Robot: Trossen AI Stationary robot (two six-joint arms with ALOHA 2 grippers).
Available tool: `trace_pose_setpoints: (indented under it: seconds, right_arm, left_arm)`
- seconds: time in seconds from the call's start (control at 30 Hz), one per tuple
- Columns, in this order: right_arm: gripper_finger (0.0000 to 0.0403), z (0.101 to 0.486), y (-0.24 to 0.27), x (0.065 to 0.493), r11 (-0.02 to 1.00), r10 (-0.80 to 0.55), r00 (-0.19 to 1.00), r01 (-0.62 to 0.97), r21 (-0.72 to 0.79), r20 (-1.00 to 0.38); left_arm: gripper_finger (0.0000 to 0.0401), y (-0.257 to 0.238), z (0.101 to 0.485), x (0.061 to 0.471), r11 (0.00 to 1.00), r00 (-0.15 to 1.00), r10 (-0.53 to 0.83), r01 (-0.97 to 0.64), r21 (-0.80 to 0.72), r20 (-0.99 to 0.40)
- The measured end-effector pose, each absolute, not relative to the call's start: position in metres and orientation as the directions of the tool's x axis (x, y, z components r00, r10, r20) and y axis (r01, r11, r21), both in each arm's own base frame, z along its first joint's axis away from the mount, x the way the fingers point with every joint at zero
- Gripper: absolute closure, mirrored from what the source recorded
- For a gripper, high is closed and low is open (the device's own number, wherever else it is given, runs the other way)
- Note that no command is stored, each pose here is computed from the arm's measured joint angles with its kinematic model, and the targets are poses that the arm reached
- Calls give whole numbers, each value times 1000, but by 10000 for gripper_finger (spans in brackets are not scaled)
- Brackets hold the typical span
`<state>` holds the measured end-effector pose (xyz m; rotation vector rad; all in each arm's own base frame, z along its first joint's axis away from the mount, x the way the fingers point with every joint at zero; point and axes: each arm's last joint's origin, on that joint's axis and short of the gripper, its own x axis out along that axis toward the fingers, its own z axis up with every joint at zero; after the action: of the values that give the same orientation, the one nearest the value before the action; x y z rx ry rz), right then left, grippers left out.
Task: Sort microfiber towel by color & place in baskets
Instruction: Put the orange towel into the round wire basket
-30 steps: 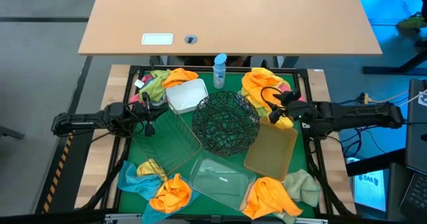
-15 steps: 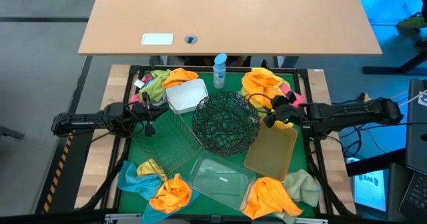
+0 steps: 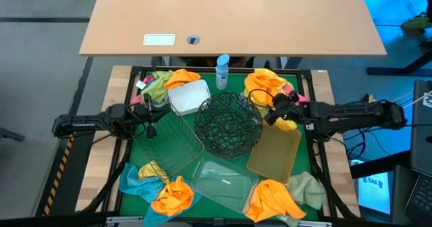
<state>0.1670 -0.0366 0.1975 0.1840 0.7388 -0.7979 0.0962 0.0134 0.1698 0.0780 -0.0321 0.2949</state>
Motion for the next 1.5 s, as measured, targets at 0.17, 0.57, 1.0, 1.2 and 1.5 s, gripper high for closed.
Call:
trace_pose_setpoints:
  seconds: [0.17,0.57,1.0,1.2,1.5]
  right_arm:
    - [284,197,-43,166,707,-537,476,704,-64,-697]
    - [393,201,-47,169,719,-540,519,693,-43,-662]
    - [400,294,-51,185,779,-573,705,627,-11,-418]
    - [401,347,-49,185,825,-537,792,566,16,-291]
    - [402,391,-41,185,942,-306,947,316,113,-101]
  left_arm:
    - [400,13,170,96,954,956,289,-291,72,44]
    - [400,13,170,96,954,956,289,-292,72,44]
    - [400,13,170,96,954,956,289,-291,72,43]
    - [400,13,170,96,954,957,288,-291,72,43]
    - [400,13,170,96,954,957,288,-291,71,43]
